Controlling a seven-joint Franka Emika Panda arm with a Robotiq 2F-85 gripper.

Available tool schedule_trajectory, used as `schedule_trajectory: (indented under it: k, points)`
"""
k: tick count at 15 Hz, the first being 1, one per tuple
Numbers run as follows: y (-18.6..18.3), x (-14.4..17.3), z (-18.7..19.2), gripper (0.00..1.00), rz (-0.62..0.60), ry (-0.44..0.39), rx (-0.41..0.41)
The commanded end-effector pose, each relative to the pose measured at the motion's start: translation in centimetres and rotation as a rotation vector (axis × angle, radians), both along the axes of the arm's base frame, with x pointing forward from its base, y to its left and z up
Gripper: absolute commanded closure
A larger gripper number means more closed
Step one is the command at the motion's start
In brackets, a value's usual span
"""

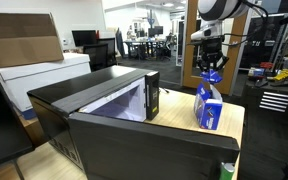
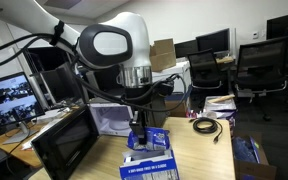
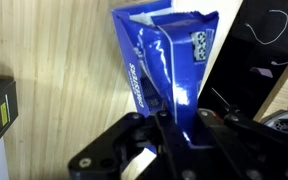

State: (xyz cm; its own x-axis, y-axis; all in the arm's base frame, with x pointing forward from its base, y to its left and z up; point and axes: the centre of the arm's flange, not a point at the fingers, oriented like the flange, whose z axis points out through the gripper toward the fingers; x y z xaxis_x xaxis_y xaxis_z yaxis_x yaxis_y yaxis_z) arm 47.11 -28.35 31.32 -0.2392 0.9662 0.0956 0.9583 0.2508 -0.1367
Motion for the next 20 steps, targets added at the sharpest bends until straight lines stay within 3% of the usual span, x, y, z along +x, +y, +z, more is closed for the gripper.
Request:
schedule_trajectory:
  k: [1, 10, 20]
  points:
    - [-1.4, -0.2, 0.2, 0.97, 0.057, 0.014, -0.009]
    - [-1.4, -0.8, -0.9, 0.97, 0.214, 0.041, 0.03]
    - [3.1, 0.2, -4.2, 0.97, 0.347, 0.062, 0.086]
